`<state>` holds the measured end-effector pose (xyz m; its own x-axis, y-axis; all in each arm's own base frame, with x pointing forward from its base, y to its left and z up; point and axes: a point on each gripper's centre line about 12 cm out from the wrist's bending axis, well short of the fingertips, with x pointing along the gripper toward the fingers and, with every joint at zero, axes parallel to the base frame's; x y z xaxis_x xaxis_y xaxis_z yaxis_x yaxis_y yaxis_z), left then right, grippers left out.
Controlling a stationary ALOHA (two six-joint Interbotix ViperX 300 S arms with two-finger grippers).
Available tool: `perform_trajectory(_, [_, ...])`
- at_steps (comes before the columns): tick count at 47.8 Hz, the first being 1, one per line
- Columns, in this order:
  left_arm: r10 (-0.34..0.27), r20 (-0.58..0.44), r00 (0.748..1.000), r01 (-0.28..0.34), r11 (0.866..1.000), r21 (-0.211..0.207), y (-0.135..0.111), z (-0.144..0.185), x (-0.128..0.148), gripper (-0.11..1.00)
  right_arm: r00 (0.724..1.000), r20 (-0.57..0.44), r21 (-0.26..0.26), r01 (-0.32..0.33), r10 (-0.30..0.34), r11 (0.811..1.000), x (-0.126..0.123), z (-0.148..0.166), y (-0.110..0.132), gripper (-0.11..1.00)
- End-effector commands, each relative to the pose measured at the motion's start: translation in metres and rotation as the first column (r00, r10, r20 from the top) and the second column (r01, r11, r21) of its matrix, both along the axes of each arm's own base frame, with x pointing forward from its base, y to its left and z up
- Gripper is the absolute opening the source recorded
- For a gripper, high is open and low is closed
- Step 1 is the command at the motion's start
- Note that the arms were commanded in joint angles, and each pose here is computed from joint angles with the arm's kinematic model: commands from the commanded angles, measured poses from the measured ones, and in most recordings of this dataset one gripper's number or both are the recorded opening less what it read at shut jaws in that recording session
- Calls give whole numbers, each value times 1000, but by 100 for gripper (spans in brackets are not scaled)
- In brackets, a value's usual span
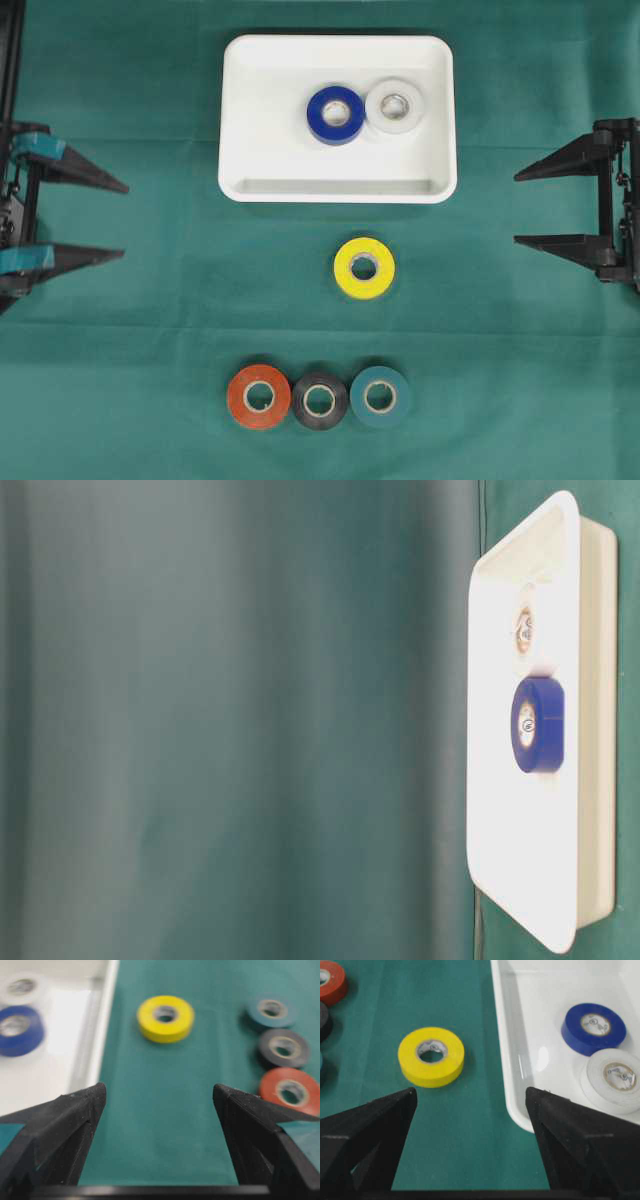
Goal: Pick up the tape from a random location and place it into the white case.
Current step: 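Move the left gripper over the yellow tape roll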
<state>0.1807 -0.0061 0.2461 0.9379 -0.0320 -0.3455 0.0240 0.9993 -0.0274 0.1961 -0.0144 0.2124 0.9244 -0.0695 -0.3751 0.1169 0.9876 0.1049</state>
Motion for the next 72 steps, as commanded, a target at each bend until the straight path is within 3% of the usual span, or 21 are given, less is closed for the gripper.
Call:
perform_trajectory(1, [-49,13,999,49,999,-14,-10,6,2,90,1000,20,0,-2,2,1000,4,9,0,87])
perform_trajectory(7, [-91,14,996,91,995,-29,-19,7,1,90,1000,19,0,-2,2,1000,4,9,0,87])
perform_trajectory(21, [-90,14,996,91,995,-38,-20,3,8,90,1000,25,-3,1,-1,1000,5,13,0,87])
perform_trajectory(37, [-90,71,993,93,995,-36,-24,10,41,90,1000,28,-3,0,0,1000,6,15,0,87])
perform_trajectory(54, [-90,14,996,91,995,-29,-32,17,104,90,1000,22,-3,0,0,1000,6,14,0,87])
perform_trajectory(72, [-49,2,999,49,998,-25,-28,32,185,90,1000,20,-3,1,-1,1000,6,15,0,87])
